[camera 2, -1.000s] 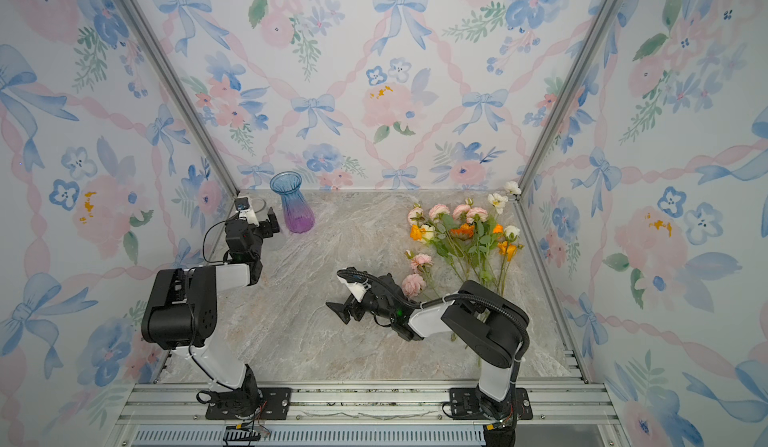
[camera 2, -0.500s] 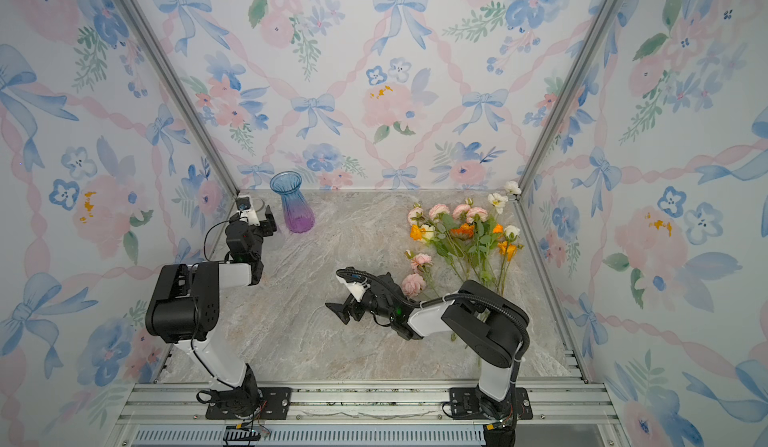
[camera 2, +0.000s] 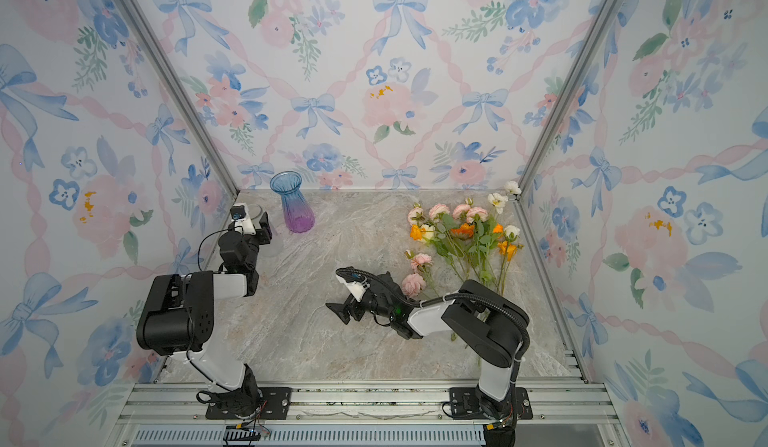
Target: Arrange the flowers into the vase
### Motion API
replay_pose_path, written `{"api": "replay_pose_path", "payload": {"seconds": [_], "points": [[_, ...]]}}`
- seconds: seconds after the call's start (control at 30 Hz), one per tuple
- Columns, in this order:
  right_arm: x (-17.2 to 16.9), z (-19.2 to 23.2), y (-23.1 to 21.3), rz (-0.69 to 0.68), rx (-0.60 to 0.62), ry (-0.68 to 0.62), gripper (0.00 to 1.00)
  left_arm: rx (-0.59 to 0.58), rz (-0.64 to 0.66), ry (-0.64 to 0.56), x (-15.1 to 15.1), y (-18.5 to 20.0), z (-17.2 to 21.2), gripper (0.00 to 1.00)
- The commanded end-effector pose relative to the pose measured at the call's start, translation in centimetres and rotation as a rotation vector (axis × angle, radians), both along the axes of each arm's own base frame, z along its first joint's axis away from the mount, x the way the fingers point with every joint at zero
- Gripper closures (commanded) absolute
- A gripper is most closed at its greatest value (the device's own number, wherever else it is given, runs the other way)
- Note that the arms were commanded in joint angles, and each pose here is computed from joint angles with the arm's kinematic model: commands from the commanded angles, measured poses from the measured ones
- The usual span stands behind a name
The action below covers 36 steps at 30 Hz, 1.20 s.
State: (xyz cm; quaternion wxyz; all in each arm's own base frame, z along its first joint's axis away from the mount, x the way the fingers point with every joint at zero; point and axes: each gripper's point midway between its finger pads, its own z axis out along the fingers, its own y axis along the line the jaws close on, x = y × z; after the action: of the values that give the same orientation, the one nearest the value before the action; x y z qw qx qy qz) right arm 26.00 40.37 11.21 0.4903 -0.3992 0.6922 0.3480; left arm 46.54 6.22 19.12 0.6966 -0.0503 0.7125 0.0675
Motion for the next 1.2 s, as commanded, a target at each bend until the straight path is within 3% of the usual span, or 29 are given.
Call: {"api": "replay_pose_path", "payload": {"seconds": [0.0, 0.47, 0.67, 0.8, 0.93, 1.17], "points": [[0.8, 1.9, -0.8, -0.024, 0.043, -0.018, 0.03, -0.020, -0.006, -0.122, -1.6, -0.1, 4.2, 0.43], [2.1, 3.6, -2.9, -0.083, 0.090, -0.016, 0.03, -0.075, -0.113, -0.223, -6.6, -3.8, 7.7, 0.49], [5.2, 4.4, -7.1, -0.228, 0.095, 0.083, 0.03, -0.022, -0.277, -0.205, -7.6, -10.8, 9.1, 0.49], [6.7, 4.7, -11.5, -0.380, 0.028, 0.092, 0.03, -0.016, -0.446, -0.186, -8.5, -17.0, 8.9, 0.50], [7.0, 4.3, -15.3, -0.473, -0.092, 0.136, 0.03, 0.005, -0.590, -0.178, -9.9, -22.7, 8.6, 0.51], [6.4, 3.6, -19.2, -0.549, -0.114, 0.199, 0.03, 0.012, -0.706, -0.152, -10.9, -28.3, 7.6, 0.51]]}}
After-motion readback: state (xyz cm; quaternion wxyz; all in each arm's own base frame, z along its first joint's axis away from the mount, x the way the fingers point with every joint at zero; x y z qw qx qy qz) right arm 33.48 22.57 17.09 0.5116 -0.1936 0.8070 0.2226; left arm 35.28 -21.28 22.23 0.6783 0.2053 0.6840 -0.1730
